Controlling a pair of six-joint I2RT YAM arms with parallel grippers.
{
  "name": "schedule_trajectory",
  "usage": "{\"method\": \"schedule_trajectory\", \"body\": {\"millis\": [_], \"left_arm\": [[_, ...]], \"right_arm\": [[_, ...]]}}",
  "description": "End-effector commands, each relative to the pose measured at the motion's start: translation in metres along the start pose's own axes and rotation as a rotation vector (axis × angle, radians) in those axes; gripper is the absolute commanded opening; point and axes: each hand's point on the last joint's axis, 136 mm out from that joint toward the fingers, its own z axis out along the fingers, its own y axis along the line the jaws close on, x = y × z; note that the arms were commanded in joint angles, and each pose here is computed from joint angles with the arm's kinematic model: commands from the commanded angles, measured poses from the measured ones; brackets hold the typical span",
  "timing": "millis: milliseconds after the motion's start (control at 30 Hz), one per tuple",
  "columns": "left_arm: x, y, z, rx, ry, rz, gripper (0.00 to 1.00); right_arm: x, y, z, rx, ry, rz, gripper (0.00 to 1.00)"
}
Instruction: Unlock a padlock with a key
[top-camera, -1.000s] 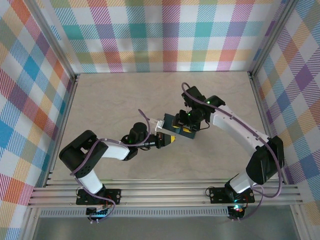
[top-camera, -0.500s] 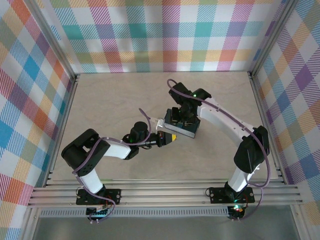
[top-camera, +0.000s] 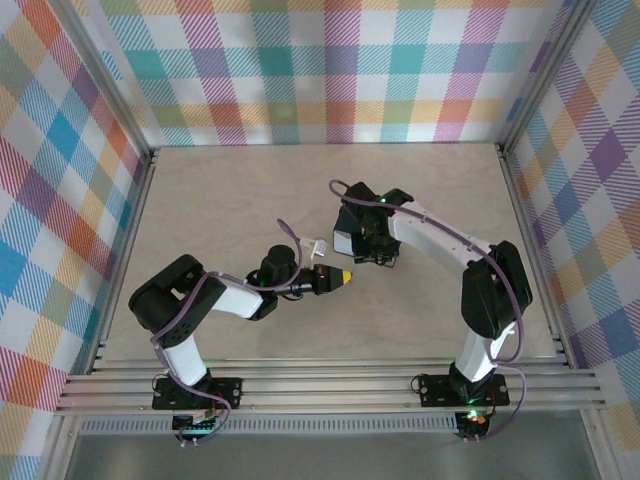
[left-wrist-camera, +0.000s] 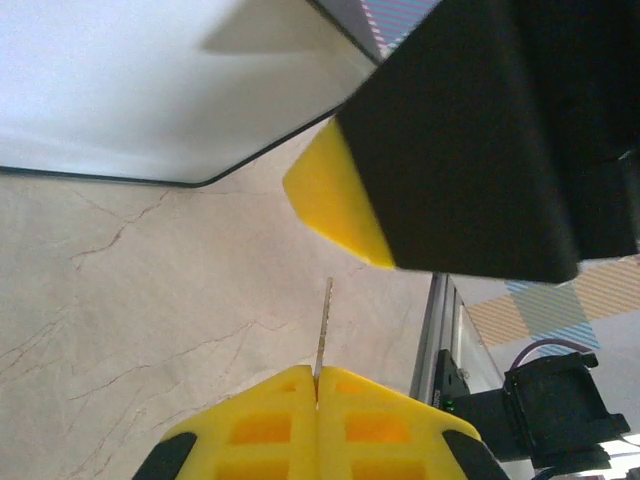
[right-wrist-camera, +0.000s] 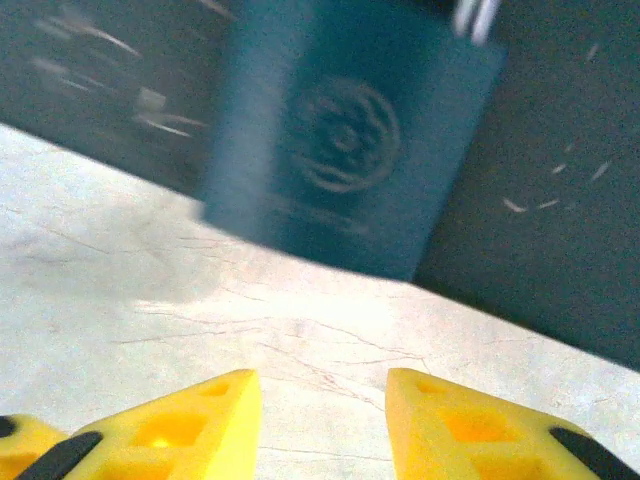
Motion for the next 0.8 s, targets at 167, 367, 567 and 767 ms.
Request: {"method": "schedule_trajectory", "body": {"millis": [167, 367, 567, 767], "left_arm": [[-0.02, -0.019, -0.013, -0.024, -0.022, 0.101, 0.0], [-0.029, -0.027, -0.017, -0.054, -0.02, 0.121, 0.0], [-0.031, -0.032, -0.023, -0.075, -0.02, 0.139, 0.0], [-0.03, -0.034, -0.029, -0.094, -0.01, 0.156, 0.0]], "right_arm": [[-0.034, 0.004, -0.074, -0.025, -0.149, 0.032, 0.47], [-0.053, -0.002, -0.071, 0.042, -0.087, 0.066, 0.51], [-0.067, 0.002, -0.055, 0.095, -0.018, 0.075, 0.51], [-0.069, 0.001, -0.045, 0.128, 0.026, 0.087, 0.48]]}}
